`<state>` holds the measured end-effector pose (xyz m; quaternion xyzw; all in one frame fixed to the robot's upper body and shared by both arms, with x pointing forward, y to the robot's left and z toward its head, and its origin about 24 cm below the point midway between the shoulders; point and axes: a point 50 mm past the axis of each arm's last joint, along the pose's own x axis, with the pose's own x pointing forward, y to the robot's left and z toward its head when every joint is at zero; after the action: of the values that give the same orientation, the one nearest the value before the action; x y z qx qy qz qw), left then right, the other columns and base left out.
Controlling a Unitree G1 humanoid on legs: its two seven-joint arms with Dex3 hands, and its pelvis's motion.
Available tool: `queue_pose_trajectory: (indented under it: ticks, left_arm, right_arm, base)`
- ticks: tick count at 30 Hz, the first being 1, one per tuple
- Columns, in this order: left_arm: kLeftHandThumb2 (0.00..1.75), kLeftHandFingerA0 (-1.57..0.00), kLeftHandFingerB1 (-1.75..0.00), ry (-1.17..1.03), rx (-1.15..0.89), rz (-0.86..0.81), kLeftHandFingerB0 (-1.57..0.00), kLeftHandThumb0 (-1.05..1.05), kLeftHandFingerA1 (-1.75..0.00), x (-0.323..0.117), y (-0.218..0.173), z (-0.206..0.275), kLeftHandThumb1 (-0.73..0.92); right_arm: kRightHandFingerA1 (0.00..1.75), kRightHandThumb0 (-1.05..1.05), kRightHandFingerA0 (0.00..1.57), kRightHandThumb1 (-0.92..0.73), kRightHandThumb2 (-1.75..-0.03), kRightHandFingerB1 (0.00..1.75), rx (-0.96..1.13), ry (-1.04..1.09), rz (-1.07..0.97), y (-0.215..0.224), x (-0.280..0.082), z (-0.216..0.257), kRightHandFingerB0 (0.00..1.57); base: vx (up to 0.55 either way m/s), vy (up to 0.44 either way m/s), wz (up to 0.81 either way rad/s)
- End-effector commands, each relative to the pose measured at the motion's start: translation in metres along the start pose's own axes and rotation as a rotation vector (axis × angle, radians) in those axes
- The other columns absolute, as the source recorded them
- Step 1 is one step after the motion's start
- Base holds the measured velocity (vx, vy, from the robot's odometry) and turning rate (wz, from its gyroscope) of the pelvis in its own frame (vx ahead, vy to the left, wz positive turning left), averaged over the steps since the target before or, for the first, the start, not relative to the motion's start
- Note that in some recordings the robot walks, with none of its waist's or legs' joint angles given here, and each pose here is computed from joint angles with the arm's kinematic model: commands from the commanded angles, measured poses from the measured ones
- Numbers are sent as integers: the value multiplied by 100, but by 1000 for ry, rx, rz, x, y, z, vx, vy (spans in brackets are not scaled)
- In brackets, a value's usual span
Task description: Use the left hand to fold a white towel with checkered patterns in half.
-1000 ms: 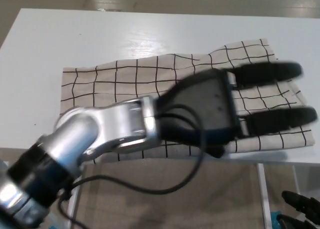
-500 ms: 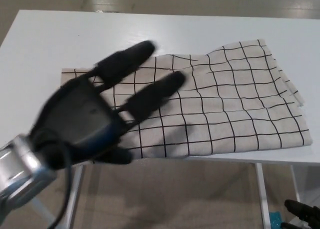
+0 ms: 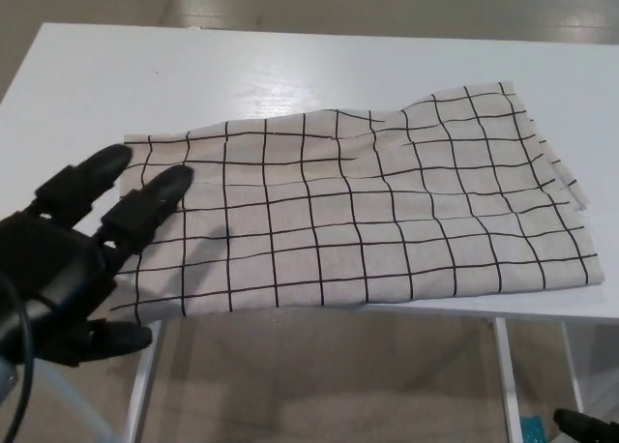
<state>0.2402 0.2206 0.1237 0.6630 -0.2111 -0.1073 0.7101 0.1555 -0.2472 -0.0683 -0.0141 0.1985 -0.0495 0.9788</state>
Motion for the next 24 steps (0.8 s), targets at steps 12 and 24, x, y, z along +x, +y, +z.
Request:
queue_pose_trajectory:
  ticks: [12, 24]
  left_arm:
    - [82, 0, -8, 161, -47, -114, -2, -77, 0, 20, -47, -19, 45]
    - [80, 0, -8, 160, -32, -133, -2, -73, 0, 43, -63, -12, 44]
  right_arm:
    - [54, -63, 52, -53, -63, 44, 40, 17, -20, 1, -4, -6, 55]
    - [58, -63, 51, -51, -63, 44, 53, 23, -20, 1, -2, -2, 56]
  base:
    - [0, 0, 0]
    - [0, 0, 0]
